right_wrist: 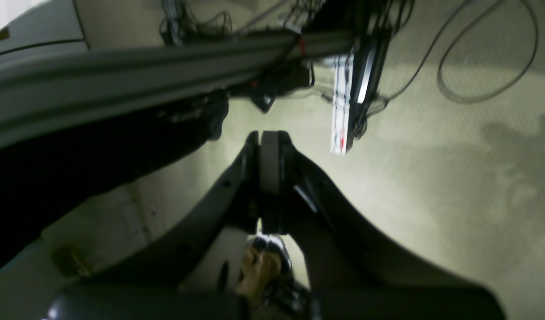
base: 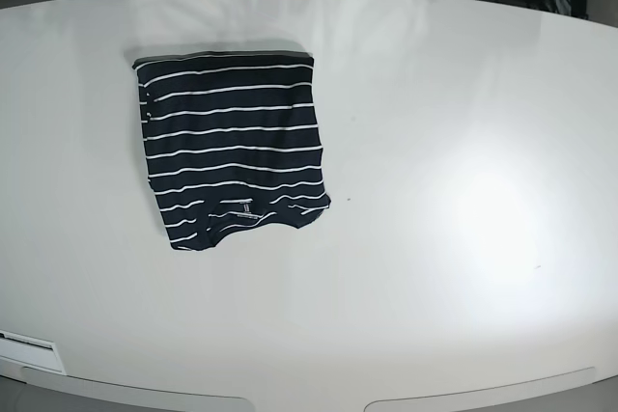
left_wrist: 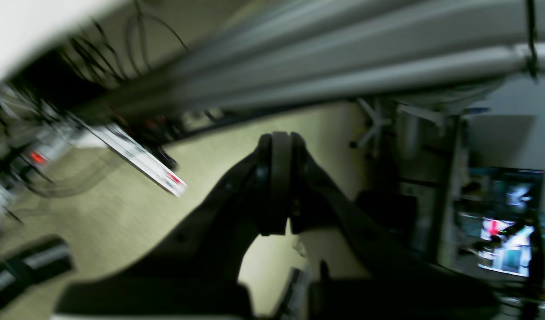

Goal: Fold the T-shirt properly

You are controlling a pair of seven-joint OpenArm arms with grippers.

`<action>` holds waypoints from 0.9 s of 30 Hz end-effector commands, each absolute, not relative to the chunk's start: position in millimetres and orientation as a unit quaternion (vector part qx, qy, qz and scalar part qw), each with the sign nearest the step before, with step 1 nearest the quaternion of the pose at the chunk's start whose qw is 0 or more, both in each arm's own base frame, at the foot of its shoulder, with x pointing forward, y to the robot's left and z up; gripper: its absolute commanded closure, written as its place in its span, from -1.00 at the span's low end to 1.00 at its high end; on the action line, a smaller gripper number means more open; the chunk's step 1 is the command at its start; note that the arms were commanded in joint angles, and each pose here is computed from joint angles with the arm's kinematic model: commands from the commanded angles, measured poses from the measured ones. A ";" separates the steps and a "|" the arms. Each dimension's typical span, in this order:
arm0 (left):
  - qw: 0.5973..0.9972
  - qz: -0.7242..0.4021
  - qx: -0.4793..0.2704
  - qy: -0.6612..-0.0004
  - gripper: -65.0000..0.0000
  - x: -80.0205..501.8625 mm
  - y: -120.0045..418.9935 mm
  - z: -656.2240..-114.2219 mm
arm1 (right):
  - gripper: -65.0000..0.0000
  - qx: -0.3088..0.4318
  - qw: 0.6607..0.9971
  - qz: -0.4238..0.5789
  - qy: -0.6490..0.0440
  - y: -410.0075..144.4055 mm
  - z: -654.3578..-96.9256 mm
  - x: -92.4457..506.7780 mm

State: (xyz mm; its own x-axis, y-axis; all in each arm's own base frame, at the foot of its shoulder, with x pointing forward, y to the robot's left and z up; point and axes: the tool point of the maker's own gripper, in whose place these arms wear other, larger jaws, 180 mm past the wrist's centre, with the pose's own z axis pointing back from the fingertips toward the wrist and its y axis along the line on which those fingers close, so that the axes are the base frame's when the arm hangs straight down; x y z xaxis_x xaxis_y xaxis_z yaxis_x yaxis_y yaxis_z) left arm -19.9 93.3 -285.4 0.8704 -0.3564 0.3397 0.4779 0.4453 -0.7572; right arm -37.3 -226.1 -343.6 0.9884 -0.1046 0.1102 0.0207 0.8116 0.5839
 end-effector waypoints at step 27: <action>0.938 -0.173 -0.300 0.029 1.00 -102.5 146.8 -507.5 | 1.00 0.238 0.967 0.079 0.034 -160.7 -499.1 -120.4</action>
